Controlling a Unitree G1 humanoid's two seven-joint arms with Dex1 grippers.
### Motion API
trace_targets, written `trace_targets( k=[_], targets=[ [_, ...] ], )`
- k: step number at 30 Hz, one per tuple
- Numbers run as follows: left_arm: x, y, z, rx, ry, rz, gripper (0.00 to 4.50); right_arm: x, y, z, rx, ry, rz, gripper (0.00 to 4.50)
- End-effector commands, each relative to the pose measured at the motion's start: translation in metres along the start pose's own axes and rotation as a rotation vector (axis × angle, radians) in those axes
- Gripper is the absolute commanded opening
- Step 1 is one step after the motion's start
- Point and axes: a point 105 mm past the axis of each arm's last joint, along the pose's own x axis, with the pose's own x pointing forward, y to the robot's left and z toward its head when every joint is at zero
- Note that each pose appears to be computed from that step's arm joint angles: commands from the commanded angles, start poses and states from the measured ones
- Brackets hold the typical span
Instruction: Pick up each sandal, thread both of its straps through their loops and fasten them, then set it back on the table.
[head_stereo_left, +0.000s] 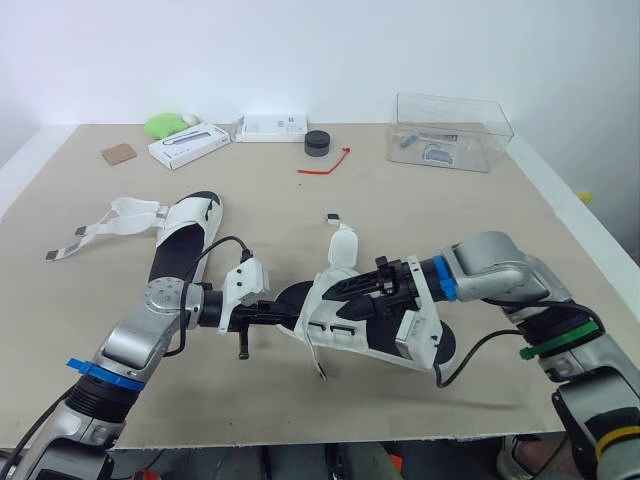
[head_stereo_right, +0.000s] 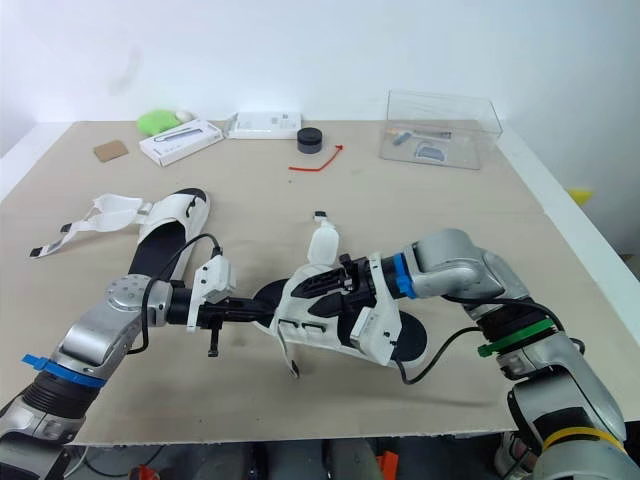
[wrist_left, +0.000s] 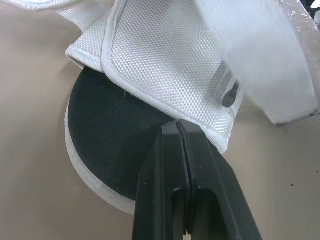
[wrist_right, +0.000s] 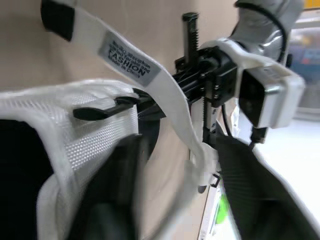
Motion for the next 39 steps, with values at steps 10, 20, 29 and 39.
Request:
trace_targets(
  k=[10,20,29,39],
  targets=[
    [-0.002,0.01,0.01,0.002,-0.037,0.039,0.0,-0.032,-0.007,0.029,1.125,-0.064,-0.13,4.46],
    [-0.002,0.015,0.009,0.013,-0.022,0.04,0.0,-0.009,0.021,0.057,1.773,-0.147,-0.02,4.46],
    [-0.003,0.018,0.006,0.014,-0.01,0.05,0.0,0.009,0.052,0.034,1.856,-0.015,-0.005,4.46],
    [-0.009,0.023,0.004,0.022,-0.001,0.089,0.0,0.014,0.052,0.007,1.803,0.031,-0.035,4.46]
  ],
)
